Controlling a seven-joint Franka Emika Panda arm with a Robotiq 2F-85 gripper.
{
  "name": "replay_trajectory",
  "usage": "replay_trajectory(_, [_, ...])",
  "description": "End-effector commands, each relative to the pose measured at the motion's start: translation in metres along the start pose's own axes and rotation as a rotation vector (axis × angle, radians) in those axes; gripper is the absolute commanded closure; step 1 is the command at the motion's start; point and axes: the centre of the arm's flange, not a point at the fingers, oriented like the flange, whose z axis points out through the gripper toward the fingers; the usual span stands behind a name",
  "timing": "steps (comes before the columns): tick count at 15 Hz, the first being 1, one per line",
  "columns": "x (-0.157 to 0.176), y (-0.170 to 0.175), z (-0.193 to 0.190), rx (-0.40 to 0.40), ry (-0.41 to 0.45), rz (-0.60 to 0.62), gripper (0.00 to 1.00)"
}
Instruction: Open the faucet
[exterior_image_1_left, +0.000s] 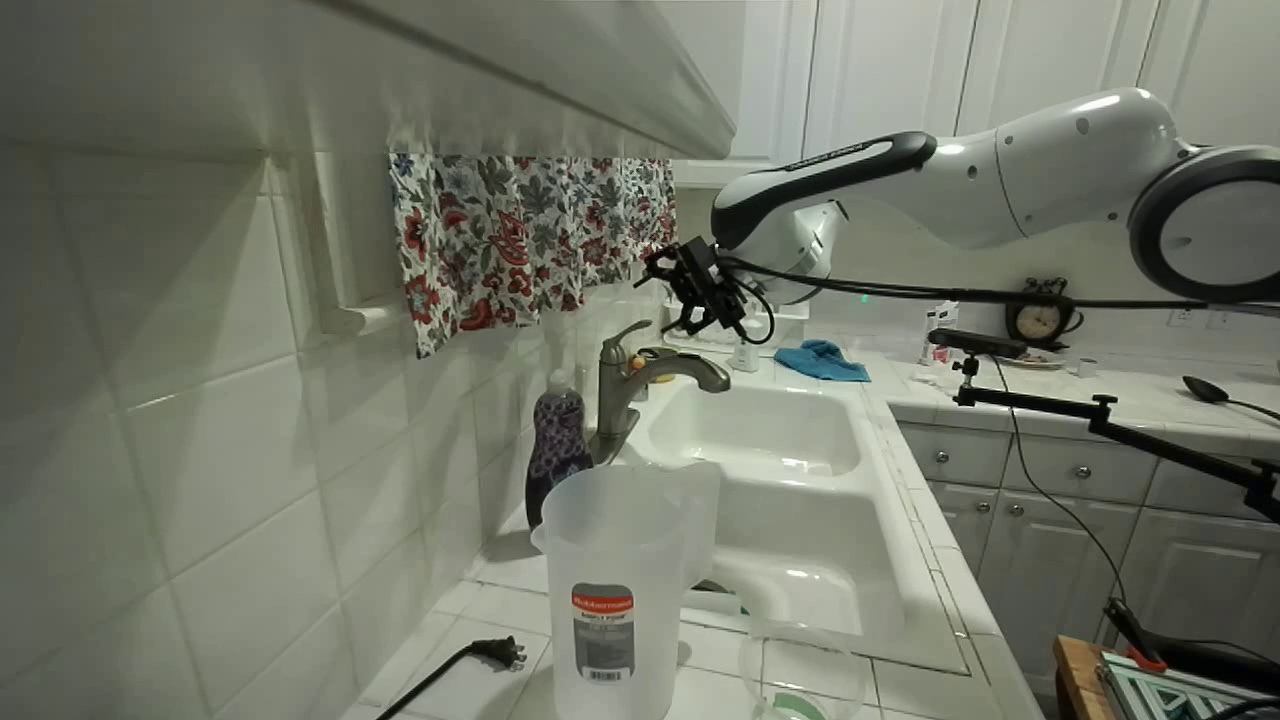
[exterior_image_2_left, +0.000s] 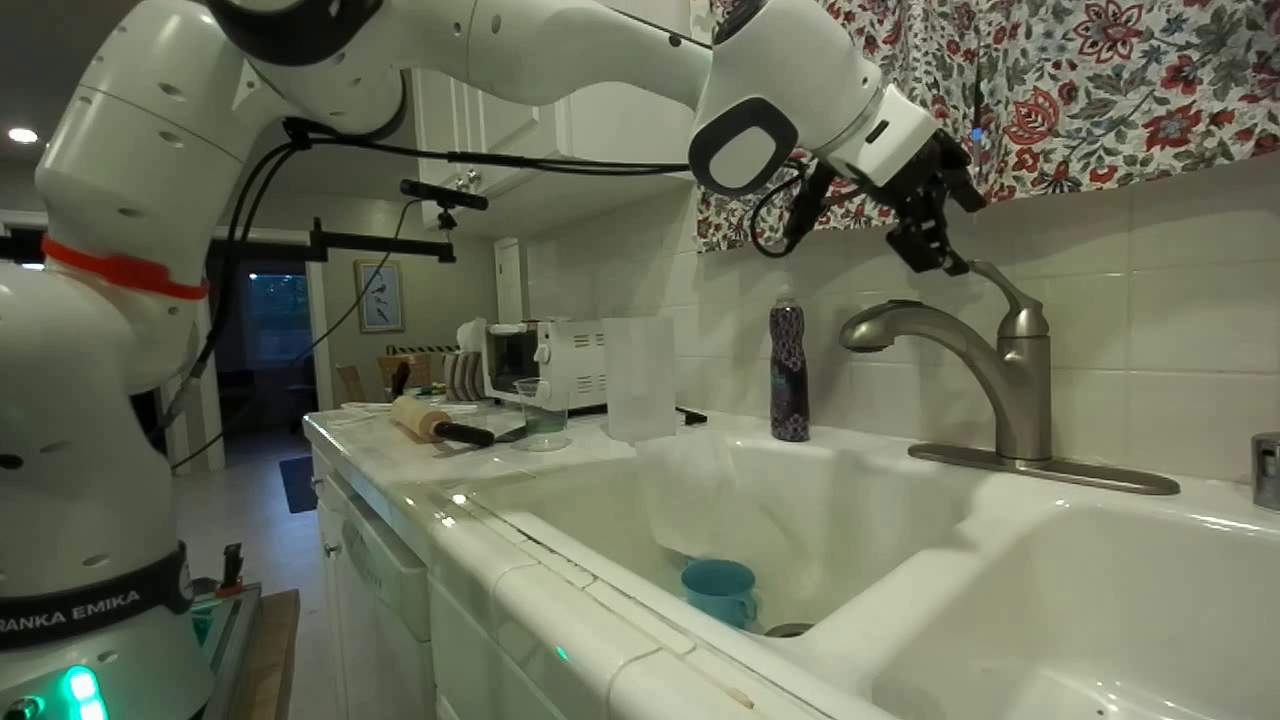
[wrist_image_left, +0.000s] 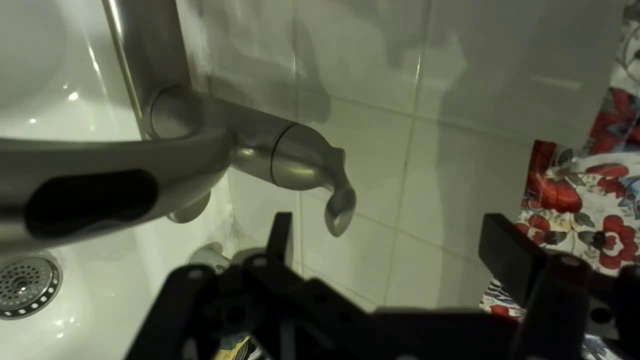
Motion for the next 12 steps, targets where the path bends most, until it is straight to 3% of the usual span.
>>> replay_trajectory(1, [0.0082, -0.0059, 0.0125, 0.019, -0.014, 0.032, 0.11])
replay_trajectory(6, [0.0128, -0.0007, 0.0157, 0.013, -0.011, 0.049, 0.24])
replay_trajectory(7, [0.0137, 0.0003, 0.0164, 0.013, -0.011, 0.053, 0.46])
replay_trajectory(12, [0.0133, 0.0033, 0.0195, 0.023, -0.025, 0.069, 0.58])
